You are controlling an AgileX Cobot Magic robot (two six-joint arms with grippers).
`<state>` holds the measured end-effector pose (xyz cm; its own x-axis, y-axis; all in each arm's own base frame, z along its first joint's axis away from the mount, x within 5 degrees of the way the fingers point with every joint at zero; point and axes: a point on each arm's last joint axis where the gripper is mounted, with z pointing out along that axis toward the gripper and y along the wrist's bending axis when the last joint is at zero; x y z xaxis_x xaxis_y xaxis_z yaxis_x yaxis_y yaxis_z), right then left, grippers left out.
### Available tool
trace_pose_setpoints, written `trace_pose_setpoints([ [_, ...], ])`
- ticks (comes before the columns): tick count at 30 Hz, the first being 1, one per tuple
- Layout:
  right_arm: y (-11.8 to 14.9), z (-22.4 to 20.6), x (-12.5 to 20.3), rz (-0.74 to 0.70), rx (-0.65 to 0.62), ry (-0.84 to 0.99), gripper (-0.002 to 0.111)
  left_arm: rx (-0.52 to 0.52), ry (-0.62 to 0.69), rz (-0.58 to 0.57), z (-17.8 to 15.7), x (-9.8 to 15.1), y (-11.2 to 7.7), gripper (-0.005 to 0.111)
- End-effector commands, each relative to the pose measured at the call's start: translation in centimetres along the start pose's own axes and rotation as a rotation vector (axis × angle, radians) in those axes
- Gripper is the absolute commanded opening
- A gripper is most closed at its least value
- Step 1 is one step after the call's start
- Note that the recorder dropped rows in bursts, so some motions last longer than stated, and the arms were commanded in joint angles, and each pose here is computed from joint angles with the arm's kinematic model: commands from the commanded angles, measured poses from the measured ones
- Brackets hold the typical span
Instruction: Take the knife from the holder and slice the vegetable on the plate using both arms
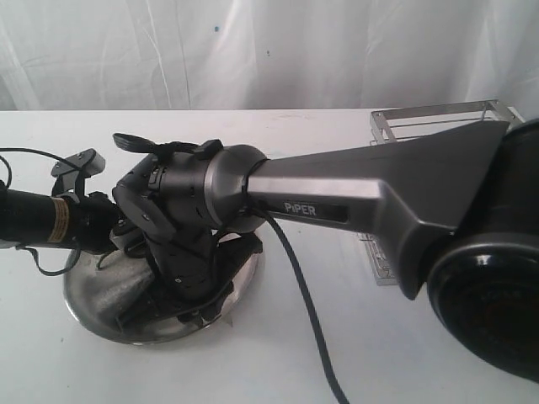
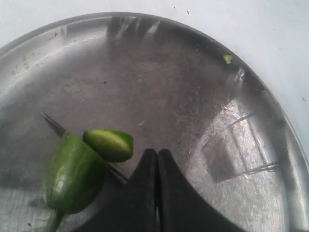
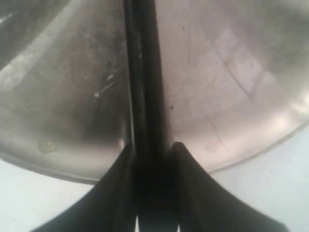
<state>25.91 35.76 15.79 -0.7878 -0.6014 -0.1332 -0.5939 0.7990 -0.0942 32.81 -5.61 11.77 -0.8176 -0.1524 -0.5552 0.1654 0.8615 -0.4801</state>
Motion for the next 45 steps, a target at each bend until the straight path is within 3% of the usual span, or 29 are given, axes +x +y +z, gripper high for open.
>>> trace_pose_setpoints([
  [1,-1.4,-1.8,0.4,0.042,0.042,0.046,0.0,-0.209,0.169,0.086,0.8,3.2,2.7,0.0],
  [7,-1.5,-2.3,0.5,0.044,0.043,0.046,0.0,-0.211,0.155,0.058,0.6,3.0,2.6,0.0],
  [11,-1.5,-2.3,0.5,0.043,0.045,0.045,0.0,-0.199,0.075,0.067,-0.6,1.2,1.7,0.0],
  [19,-1.5,-2.3,0.5,0.042,0.045,0.041,0.0,-0.136,-0.141,0.067,-5.2,-3.4,0.2,0.0],
  [28,-1.5,-2.8,0.5,0.034,0.042,0.027,0.0,-0.078,-0.295,0.023,-9.7,-5.5,-1.1,0.0],
  [32,-2.7,-5.9,0.4,-0.001,0.091,-0.057,0.0,-0.055,-0.359,0.055,-11.8,-6.1,-2.3,0.0],
  [36,-5.0,-12.3,1.2,-0.01,0.173,-0.207,0.0,-0.066,-0.406,0.12,-13.6,-6.5,-3.4,0.0],
  [40,-7.2,-17.1,2.7,-0.002,0.146,-0.293,0.0,-0.085,-0.406,0.192,-14.6,-6.3,-4.0,0.0],
  [45,-8.7,-19.3,3.8,-0.031,0.01,-0.304,0.0,-0.094,-0.363,0.227,-14.9,-4.5,-4.1,0.0],
])
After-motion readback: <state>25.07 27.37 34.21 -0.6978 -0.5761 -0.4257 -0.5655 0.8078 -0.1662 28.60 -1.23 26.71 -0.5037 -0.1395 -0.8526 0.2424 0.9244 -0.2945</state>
